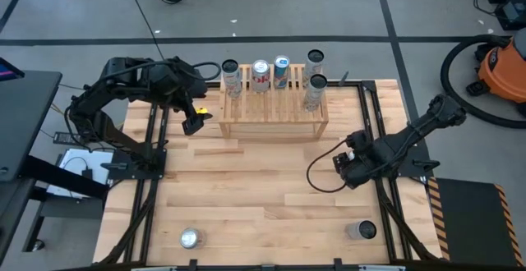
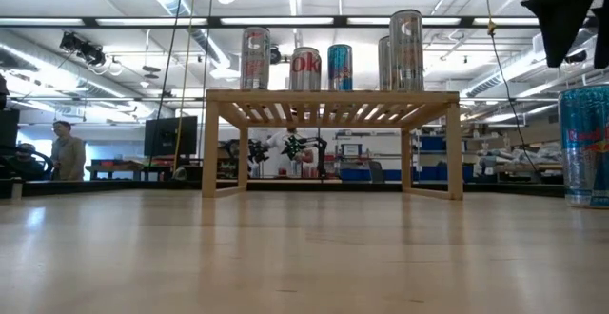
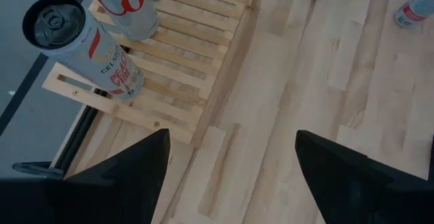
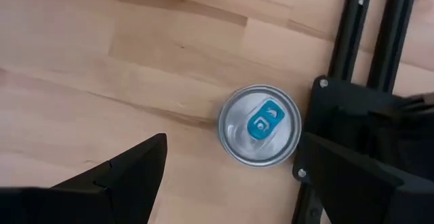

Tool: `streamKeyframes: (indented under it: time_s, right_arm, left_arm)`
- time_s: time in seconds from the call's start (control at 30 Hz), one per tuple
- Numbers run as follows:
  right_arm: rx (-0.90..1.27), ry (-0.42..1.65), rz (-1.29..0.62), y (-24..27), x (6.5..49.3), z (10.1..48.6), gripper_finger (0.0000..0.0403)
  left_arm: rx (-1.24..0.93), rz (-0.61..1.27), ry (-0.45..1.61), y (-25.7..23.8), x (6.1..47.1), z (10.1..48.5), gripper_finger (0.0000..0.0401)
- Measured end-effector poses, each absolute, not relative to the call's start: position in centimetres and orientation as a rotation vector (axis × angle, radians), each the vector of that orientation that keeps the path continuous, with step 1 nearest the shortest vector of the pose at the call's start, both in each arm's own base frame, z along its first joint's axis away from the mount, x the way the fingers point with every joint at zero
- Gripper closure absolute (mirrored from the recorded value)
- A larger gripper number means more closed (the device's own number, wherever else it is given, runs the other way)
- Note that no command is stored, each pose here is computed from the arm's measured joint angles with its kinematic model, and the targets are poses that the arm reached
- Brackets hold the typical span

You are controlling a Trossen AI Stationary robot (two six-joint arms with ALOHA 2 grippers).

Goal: Place canned beverage on shelf
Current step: Put the blue soda can on the shelf aligned with the other blue soda can

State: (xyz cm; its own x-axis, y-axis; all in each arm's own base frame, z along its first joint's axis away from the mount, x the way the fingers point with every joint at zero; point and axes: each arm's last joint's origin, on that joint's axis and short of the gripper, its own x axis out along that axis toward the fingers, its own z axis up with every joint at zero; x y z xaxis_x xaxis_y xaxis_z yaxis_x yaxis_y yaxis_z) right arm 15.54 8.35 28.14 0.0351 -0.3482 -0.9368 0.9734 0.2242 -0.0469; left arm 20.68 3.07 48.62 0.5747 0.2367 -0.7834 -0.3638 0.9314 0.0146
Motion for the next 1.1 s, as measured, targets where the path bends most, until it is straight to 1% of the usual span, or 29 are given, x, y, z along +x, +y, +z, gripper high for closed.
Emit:
streamKeyframes:
  time_s: [0.33,0.5,0.7,0.93,1.1]
  right_arm:
    - [0.853,1.040,-1.349,8.2,14.8,26.1,0.0057]
    - [0.874,0.995,-1.364,8.1,14.9,25.4,0.0057]
    - [0.891,0.997,-1.364,8.2,14.9,24.3,0.0057]
    - [0.856,0.971,-1.419,7.7,14.4,23.0,0.0057]
    - [0.827,0.925,-1.411,7.5,14.4,22.4,0.0058]
  left_arm:
    - [-0.129,0.341,0.897,3.1,20.7,48.6,0.0080]
    - [-0.117,0.335,0.899,3.1,20.7,48.6,0.0080]
    - [-0.105,0.329,0.901,3.1,20.7,48.6,0.0080]
    - [-0.105,0.329,0.901,3.1,20.7,48.6,0.0080]
    - [-0.105,0.329,0.901,3.1,20.7,48.6,0.0080]
